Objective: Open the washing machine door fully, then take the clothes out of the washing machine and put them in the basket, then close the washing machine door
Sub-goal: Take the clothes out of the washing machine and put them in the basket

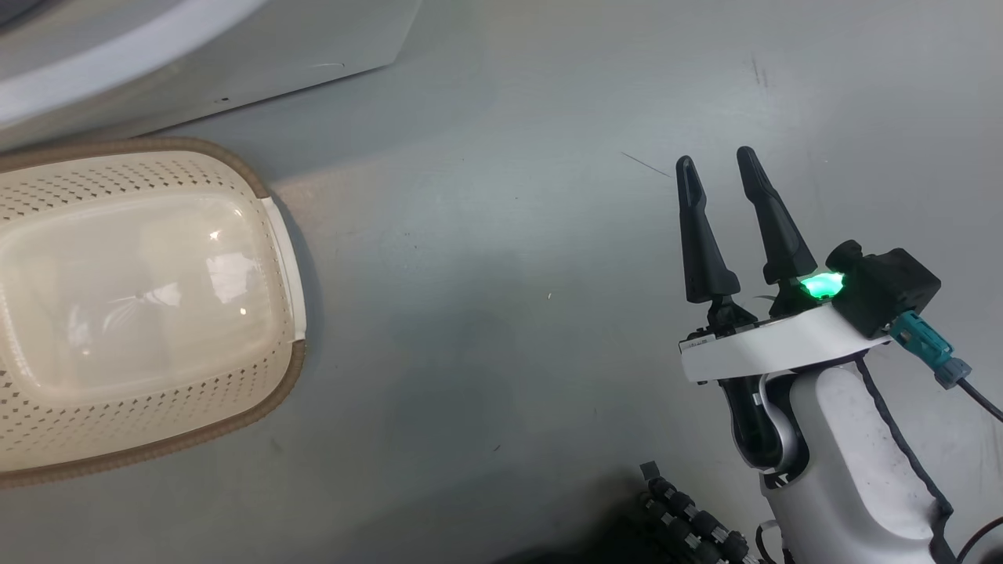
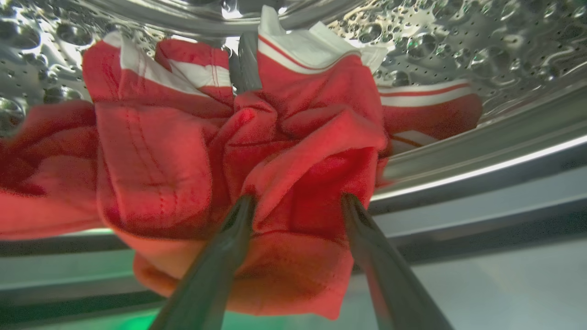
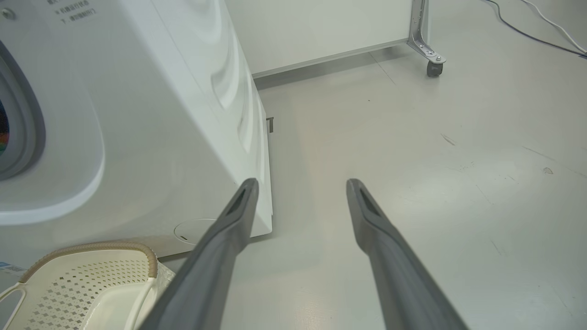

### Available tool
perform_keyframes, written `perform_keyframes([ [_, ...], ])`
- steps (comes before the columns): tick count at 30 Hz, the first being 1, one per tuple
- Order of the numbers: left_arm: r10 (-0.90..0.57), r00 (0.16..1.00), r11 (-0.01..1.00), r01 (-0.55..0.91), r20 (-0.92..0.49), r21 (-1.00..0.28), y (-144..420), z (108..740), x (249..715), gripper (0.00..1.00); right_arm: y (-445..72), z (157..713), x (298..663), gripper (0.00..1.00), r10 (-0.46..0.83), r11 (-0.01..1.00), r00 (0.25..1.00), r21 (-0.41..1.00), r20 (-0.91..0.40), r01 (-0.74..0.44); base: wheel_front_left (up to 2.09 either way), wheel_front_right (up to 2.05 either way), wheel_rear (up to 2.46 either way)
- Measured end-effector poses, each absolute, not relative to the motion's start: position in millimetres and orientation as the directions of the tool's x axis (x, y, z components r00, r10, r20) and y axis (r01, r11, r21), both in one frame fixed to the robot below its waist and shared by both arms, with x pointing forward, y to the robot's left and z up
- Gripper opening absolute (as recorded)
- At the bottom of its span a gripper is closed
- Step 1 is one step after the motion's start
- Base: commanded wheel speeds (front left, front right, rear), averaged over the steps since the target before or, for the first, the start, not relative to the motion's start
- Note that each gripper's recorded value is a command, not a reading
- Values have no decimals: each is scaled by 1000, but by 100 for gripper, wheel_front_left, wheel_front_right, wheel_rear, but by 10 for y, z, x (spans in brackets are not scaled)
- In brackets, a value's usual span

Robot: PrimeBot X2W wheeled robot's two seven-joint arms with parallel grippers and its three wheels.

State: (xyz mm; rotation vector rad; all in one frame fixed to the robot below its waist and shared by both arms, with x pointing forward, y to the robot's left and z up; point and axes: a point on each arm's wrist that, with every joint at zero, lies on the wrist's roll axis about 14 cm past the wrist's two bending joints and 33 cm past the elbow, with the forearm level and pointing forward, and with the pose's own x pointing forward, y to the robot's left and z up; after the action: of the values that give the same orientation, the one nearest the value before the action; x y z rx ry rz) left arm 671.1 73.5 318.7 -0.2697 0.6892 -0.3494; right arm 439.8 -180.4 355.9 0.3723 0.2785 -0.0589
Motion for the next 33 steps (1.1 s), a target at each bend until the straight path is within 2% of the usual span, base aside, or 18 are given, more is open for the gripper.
perform_keyframes([
  [9,-375,676,923,205,-634,-327,818,3084,6730,100,-1815,3544,4430,100,-6,932,960,347,-279,107,0,0,0],
  [10,-374,672,923,203,-639,-327,821,3083,6734,83,-1816,3544,4432,100,-6,931,960,348,-279,107,0,0,0],
  [11,-370,673,925,200,-640,-324,829,3083,6742,47,-1817,3545,4435,100,-7,931,960,348,-278,107,0,0,0],
  [13,-363,670,928,195,-647,-318,840,3069,6743,0,-1816,3546,4440,100,-6,932,961,348,-278,106,0,0,0],
  [24,-360,685,928,193,-633,-318,841,3107,6776,0,-1821,3546,4481,100,-5,933,962,346,-272,102,0,0,0],
  [33,-373,750,918,214,-546,-334,785,3312,6828,0,-1833,3573,4517,100,-8,934,965,344,-261,100,0,0,0],
])
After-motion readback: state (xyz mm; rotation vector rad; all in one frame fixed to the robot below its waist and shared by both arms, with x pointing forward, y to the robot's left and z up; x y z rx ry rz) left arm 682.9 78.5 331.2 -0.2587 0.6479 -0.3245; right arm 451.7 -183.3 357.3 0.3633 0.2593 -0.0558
